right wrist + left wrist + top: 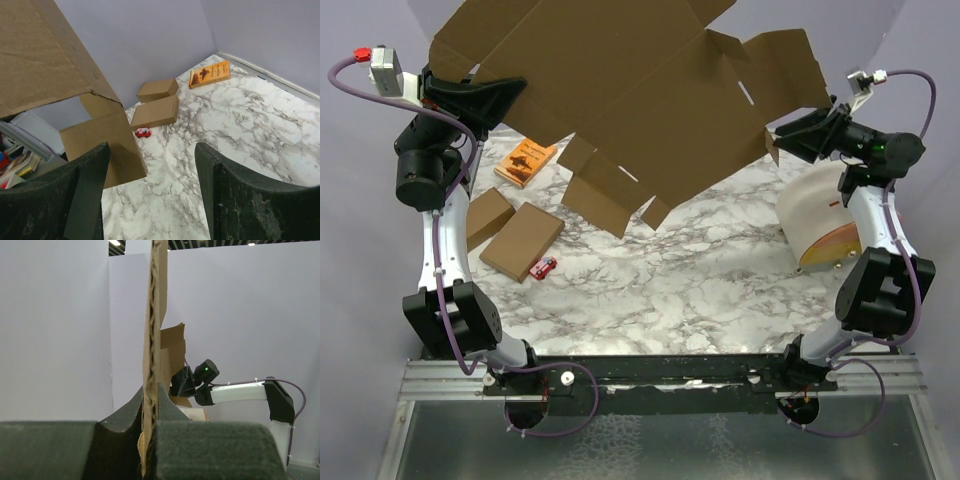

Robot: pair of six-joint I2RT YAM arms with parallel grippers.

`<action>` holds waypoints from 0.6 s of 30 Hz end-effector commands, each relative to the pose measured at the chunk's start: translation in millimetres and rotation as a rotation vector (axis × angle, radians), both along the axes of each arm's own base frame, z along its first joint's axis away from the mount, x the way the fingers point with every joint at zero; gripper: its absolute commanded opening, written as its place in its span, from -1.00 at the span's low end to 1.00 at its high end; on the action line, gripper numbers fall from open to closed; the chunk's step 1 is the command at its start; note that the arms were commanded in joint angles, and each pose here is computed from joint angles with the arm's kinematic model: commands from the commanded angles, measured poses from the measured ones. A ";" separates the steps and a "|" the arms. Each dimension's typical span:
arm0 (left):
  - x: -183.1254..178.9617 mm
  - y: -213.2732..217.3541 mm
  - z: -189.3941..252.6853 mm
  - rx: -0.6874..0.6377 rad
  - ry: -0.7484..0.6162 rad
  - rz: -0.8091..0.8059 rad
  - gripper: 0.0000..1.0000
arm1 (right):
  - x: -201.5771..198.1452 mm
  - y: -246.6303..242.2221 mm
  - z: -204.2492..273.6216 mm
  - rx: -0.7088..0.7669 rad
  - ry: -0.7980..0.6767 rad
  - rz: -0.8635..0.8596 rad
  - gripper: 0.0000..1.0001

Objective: Fold the paper box

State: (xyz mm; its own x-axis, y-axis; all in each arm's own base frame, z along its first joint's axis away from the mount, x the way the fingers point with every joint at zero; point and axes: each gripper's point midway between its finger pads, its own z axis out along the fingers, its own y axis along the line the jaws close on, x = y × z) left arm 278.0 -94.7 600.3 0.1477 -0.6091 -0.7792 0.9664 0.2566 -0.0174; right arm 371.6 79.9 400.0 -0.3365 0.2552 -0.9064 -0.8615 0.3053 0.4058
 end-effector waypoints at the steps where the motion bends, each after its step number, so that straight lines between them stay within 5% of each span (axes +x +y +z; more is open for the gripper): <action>1: -52.6 -9.9 11.6 0.020 -0.291 -0.015 -1.00 | -8.8 15.3 1.8 -0.008 -0.021 0.048 0.38; 9: -51.7 -9.2 12.1 0.015 -0.289 -0.017 -1.00 | -8.6 21.1 -2.0 -0.005 -0.012 0.058 0.13; 18: -52.1 -9.1 12.4 0.015 -0.289 -0.017 -1.00 | -7.9 28.9 -5.4 0.011 0.002 0.078 -0.56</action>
